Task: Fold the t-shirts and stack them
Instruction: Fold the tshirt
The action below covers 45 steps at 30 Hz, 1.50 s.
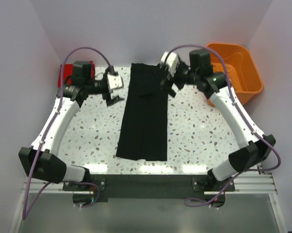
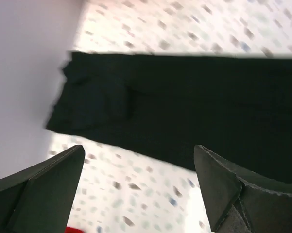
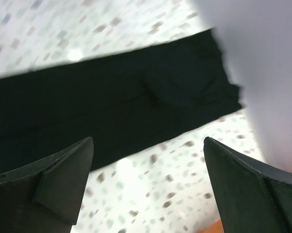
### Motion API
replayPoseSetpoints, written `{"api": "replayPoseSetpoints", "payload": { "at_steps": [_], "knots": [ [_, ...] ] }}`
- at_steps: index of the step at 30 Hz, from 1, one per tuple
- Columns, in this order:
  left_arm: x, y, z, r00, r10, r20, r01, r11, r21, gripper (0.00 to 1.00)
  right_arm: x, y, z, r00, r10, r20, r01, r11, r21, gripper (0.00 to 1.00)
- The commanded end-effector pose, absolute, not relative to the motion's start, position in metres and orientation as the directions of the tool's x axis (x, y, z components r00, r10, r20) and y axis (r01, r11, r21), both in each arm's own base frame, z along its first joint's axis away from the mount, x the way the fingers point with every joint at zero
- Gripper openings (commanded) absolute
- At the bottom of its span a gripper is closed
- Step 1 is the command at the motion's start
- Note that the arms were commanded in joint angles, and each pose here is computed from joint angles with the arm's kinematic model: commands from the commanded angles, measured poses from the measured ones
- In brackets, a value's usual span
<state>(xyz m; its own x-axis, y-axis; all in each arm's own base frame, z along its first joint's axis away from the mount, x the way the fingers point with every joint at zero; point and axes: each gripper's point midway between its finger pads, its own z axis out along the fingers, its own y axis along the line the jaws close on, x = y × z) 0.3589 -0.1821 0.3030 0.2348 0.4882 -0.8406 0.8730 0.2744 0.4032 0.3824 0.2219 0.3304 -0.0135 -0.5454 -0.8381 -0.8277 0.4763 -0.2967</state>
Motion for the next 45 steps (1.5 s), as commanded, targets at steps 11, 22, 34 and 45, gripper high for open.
{"api": "replayPoseSetpoints", "payload": {
  "at_steps": [11, 22, 34, 45],
  "knots": [
    [0.127, -0.131, 0.077, 0.523, 0.519, -0.676, 0.823, -0.513, 0.244, 0.7, 0.153, 0.237, 0.094, 0.356, -0.775, -0.523, -0.934, -0.309, -0.178, 0.82],
    [0.126, -0.139, 0.041, 0.558, 0.532, -0.637, 0.797, -0.557, 0.234, 0.62, 0.131, 0.243, 0.045, 0.441, -0.751, -0.491, -0.891, -0.433, -0.138, 0.58],
    [0.146, -0.148, 0.024, 0.542, 0.558, -0.629, 0.813, -0.538, 0.224, 0.62, 0.138, 0.237, 0.018, 0.458, -0.783, -0.421, -0.884, -0.45, -0.125, 0.49],
    [0.156, -0.155, 0.004, 0.539, 0.581, -0.609, 0.812, -0.55, 0.195, 0.51, 0.145, 0.23, -0.005, 0.434, -0.824, -0.365, -0.899, -0.42, -0.122, 0.3]
  ]
}}
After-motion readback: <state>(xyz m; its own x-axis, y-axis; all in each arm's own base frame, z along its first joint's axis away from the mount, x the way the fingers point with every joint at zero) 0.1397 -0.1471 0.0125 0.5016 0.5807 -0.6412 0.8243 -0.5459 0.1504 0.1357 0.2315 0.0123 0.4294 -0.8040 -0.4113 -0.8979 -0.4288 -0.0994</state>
